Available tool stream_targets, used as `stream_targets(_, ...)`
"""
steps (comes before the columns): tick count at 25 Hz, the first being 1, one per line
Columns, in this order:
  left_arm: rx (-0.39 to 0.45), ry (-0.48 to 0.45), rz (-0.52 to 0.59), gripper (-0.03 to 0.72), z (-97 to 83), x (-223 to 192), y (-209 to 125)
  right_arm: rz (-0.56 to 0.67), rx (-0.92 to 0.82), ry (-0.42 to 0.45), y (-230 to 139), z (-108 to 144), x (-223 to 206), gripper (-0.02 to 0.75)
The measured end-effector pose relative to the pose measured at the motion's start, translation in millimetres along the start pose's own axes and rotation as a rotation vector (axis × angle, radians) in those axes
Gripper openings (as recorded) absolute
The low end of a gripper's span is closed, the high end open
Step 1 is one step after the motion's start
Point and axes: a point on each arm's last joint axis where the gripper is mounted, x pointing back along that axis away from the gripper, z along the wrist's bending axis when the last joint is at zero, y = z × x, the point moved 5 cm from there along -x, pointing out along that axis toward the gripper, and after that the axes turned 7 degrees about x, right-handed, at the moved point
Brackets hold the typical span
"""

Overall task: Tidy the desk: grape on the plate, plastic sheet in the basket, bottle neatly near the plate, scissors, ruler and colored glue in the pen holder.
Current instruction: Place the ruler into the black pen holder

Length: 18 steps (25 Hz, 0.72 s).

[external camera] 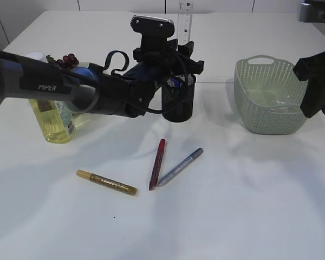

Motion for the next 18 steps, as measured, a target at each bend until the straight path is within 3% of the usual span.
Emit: stream_targets(18,0.001,0.014,0.043,0.279,8.0,-0.7,-5.1,0.0,0.002,-0.002,-0.1,-0.3,0.0,0.282)
